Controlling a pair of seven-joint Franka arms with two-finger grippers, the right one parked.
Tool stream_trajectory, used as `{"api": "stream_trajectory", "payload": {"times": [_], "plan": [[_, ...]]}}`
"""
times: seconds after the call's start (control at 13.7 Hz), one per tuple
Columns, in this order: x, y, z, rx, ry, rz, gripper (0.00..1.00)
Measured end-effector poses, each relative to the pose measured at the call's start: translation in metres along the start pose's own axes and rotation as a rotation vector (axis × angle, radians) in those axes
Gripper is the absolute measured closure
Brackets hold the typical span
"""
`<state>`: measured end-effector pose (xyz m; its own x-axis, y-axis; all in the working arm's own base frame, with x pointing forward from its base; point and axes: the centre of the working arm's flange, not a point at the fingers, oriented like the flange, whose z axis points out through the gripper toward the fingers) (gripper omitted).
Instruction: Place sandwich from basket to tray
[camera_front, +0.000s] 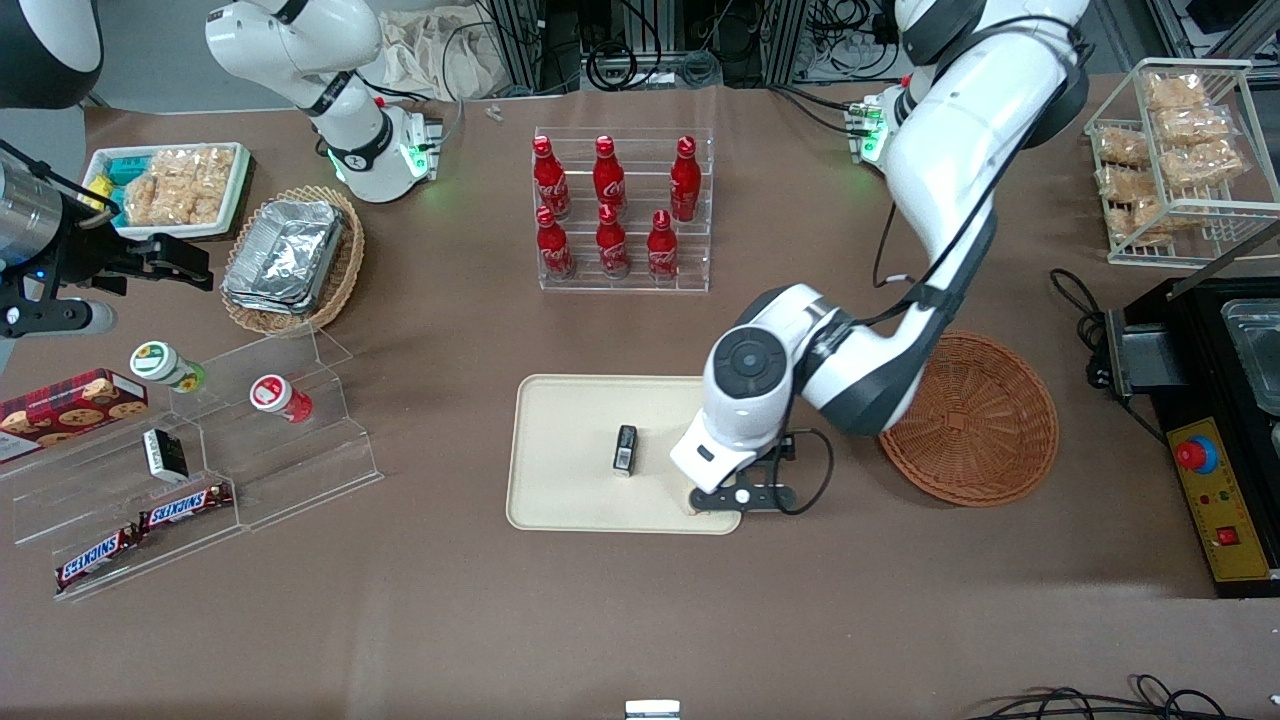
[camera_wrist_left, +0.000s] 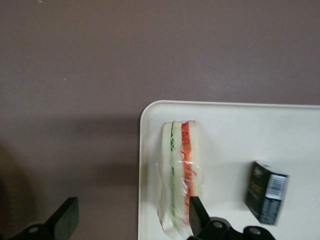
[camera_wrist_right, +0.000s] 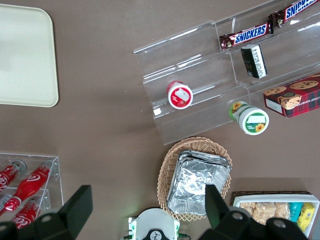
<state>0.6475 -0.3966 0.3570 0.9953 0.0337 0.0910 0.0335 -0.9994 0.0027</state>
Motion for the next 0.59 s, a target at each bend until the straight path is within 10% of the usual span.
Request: {"api": "stream_trajectory", "payload": {"times": [0.44,0.59], "plan": [[0.005,-0.087,-0.108,0.1,-0.025,-0.082,0.0],[0.009,-0.121,-0.132,0.072,-0.038,-0.058,0.0]]}}
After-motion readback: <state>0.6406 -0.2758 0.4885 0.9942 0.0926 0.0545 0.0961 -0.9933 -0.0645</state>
